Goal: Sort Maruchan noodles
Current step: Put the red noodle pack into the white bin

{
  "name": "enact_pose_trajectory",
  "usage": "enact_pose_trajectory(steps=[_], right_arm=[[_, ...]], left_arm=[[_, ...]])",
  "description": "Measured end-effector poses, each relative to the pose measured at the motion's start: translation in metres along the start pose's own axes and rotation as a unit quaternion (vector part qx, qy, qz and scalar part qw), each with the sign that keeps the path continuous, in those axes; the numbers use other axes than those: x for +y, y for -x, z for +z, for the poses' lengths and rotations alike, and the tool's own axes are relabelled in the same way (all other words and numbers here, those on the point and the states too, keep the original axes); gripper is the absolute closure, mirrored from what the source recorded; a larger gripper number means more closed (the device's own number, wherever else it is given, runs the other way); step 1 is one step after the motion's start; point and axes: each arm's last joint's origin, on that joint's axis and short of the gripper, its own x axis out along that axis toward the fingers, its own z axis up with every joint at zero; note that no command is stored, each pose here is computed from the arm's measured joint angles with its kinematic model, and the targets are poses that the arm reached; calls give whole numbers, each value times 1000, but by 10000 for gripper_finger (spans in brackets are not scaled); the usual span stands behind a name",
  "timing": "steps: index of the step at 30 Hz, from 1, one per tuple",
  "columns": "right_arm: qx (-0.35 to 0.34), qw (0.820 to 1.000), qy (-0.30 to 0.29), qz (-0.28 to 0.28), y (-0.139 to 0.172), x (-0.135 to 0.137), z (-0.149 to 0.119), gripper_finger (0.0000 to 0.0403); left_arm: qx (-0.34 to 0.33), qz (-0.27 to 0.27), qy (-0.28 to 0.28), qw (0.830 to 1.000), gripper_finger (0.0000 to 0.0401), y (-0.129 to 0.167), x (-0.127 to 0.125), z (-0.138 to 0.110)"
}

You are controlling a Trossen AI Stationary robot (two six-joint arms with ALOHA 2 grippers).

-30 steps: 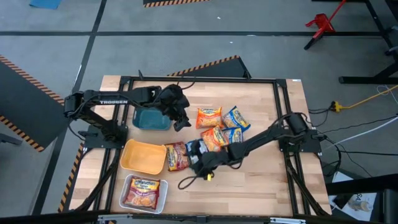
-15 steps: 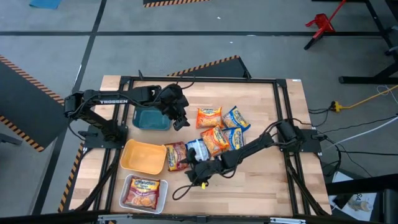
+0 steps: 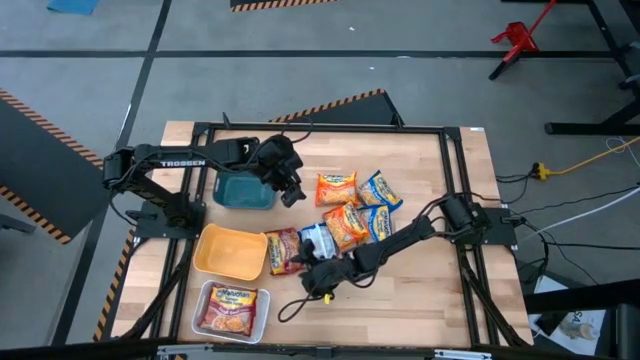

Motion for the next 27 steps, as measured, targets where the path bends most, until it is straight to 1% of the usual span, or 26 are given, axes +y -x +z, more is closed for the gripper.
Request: enact_pose_trajectory(steps=[4, 7, 13, 14, 18, 21, 27], right_arm=[[7, 1000, 3, -13, -9, 6, -4, 125], [19, 998, 3, -53, -15, 9, -6, 125], [9, 996, -15, -92, -17, 2, -5, 125], [10, 996, -16, -92, -18, 1, -6, 125], [14, 998, -15, -63, -20, 1, -11, 125], [29, 998, -19, -59, -21, -1, -16, 126], [38, 998, -16, -40, -23, -1, -21, 155]], left_arm=[[-8, 4, 10, 1000, 201, 0, 0, 1], [-12, 7, 12, 1000, 201, 0, 0, 2], [-15, 11, 12, 1000, 201, 0, 0, 2], [-15, 11, 12, 1000, 201, 0, 0, 2], [-15, 11, 12, 1000, 201, 0, 0, 2], [-14, 9, 9, 1000, 201, -1, -2, 1], [-9, 3, 2, 1000, 201, -2, -7, -2]])
